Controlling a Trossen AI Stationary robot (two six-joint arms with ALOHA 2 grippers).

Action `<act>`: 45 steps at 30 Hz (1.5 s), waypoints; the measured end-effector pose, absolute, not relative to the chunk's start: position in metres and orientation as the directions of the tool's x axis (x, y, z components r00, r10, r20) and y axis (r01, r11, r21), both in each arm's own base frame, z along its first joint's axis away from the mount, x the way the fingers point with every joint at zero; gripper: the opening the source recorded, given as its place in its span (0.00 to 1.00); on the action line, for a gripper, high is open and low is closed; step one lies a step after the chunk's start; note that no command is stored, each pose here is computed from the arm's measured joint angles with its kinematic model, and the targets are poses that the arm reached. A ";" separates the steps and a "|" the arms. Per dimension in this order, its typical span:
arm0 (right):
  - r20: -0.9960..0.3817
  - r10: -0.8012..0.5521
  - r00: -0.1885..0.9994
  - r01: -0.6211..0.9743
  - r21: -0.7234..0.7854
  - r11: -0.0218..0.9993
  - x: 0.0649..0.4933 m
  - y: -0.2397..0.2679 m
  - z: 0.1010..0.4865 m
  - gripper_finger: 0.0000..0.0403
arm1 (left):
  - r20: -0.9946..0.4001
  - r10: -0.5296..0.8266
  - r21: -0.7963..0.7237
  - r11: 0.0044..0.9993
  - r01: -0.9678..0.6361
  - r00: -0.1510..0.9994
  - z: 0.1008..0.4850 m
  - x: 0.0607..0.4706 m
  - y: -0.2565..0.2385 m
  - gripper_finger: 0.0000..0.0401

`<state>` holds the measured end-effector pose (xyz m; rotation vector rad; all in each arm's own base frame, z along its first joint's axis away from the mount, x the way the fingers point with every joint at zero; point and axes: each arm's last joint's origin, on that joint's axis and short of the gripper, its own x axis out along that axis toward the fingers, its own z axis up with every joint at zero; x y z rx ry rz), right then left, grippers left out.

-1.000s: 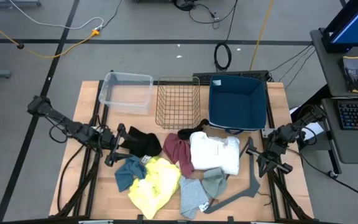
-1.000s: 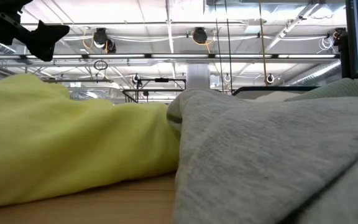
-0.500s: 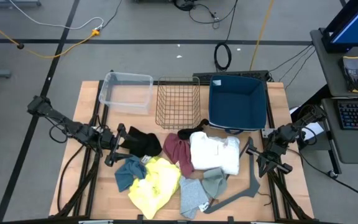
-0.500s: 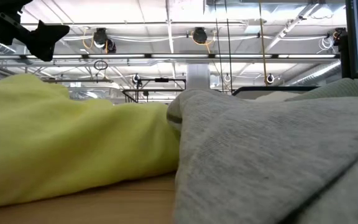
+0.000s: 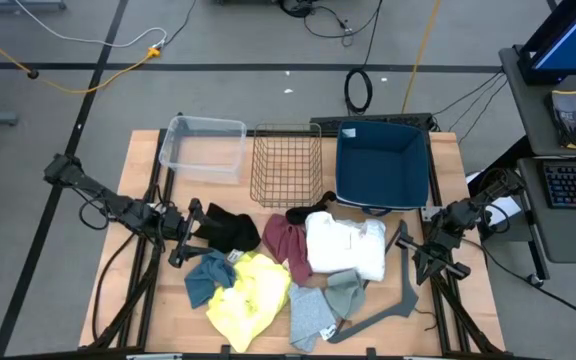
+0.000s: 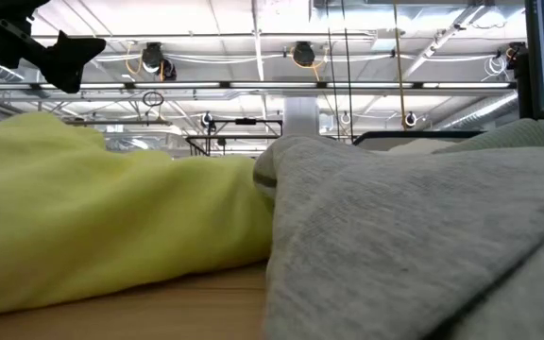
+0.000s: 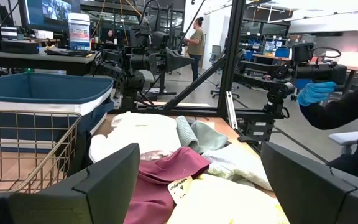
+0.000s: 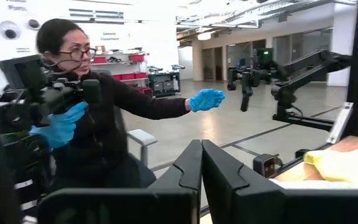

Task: Pick & Place Cloths
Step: Put the gray sock into the transparent bin

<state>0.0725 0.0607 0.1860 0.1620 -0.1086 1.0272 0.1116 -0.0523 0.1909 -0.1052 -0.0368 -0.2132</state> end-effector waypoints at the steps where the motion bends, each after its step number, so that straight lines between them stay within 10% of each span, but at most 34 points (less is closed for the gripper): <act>1: 0.168 0.829 0.533 -0.846 0.087 0.526 0.073 0.060 0.186 0.01 | 0.048 -0.209 -0.100 0.972 0.213 0.977 0.191 0.112 -0.052 0.85; 14: 0.097 0.422 0.901 -0.421 -0.035 0.906 0.085 0.049 0.178 0.01 | 0.048 -0.205 -0.094 0.973 0.208 0.978 0.191 0.112 -0.052 0.85; 45: -0.014 0.391 0.920 -0.387 -0.178 0.905 0.104 0.060 0.170 0.06 | 0.056 -0.184 -0.086 0.978 0.188 0.981 0.192 0.112 -0.052 0.85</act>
